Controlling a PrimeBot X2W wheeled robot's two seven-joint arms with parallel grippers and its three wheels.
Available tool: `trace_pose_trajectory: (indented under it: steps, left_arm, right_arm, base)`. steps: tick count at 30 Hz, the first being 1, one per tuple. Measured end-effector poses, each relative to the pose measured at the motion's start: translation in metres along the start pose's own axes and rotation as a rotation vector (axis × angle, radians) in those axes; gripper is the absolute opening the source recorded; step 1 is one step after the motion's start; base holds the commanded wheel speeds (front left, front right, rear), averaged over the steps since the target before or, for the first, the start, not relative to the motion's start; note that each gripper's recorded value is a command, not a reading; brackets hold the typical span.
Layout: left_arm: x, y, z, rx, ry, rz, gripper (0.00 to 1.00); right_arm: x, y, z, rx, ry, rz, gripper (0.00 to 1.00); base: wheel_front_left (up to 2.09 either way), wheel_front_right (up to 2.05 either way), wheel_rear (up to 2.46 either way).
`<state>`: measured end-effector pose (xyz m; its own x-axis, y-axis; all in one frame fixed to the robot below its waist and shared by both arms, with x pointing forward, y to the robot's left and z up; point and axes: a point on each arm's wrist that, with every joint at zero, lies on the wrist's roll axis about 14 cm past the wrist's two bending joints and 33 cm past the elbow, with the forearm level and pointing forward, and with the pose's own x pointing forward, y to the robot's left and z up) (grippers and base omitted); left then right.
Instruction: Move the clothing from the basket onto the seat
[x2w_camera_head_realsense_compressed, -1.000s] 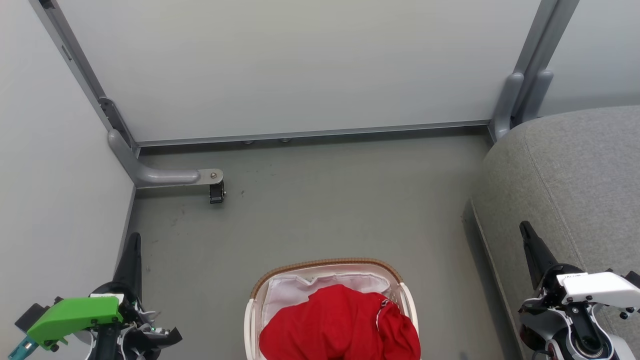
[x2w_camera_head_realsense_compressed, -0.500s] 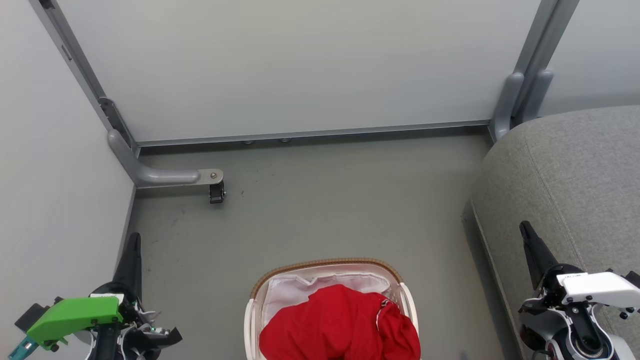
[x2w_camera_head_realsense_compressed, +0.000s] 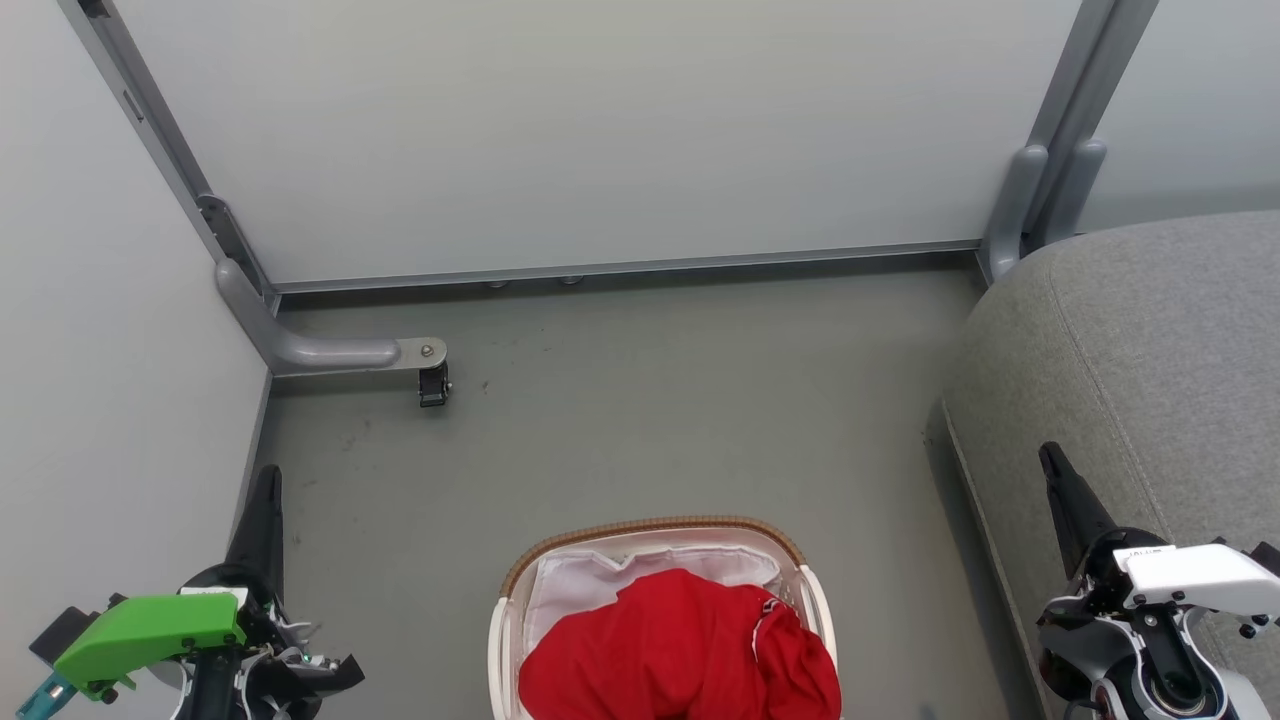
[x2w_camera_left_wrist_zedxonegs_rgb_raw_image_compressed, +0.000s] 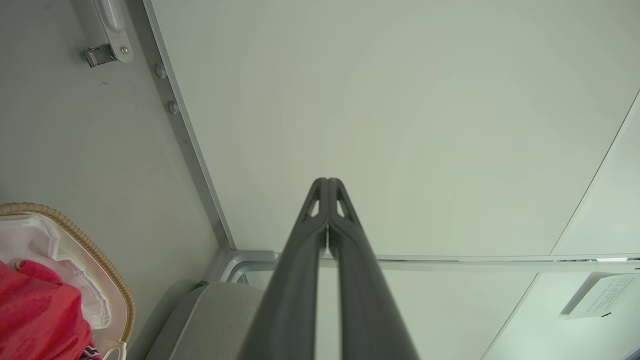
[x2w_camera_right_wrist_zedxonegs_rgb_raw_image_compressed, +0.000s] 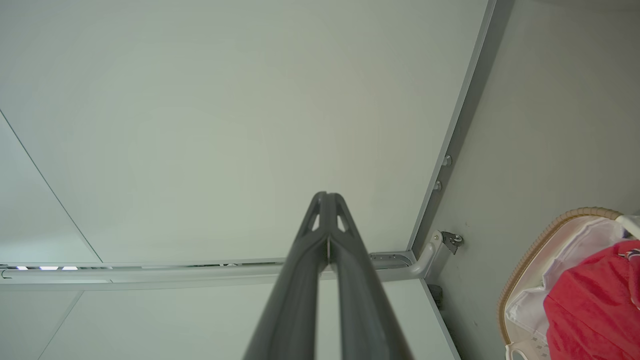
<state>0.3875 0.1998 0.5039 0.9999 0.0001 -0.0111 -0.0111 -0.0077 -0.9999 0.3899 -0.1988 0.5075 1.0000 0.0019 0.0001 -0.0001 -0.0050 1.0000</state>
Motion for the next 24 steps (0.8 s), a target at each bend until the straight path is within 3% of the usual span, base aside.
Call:
trace_pose_trajectory:
  steps: [15, 16, 24]
  left_arm:
    - [0.000, 0.000, 0.000, 0.000, 0.000, 0.000, 0.00]
    - [0.000, 0.000, 0.000, 0.000, 0.000, 0.000, 1.00]
    - [-0.018, 0.040, -0.005, -0.018, -0.003, 0.120, 1.00]
  right_arm:
    - [0.000, 0.000, 0.000, 0.000, 0.000, 0.000, 0.00]
    - [0.000, 0.000, 0.000, 0.000, 0.000, 0.000, 1.00]
    - [-0.015, -0.036, -0.007, 0.026, -0.002, -0.108, 1.00]
  base:
    - [0.00, 0.00, 0.00]
    - [0.00, 0.00, 0.00]
    - [0.00, 0.00, 0.00]
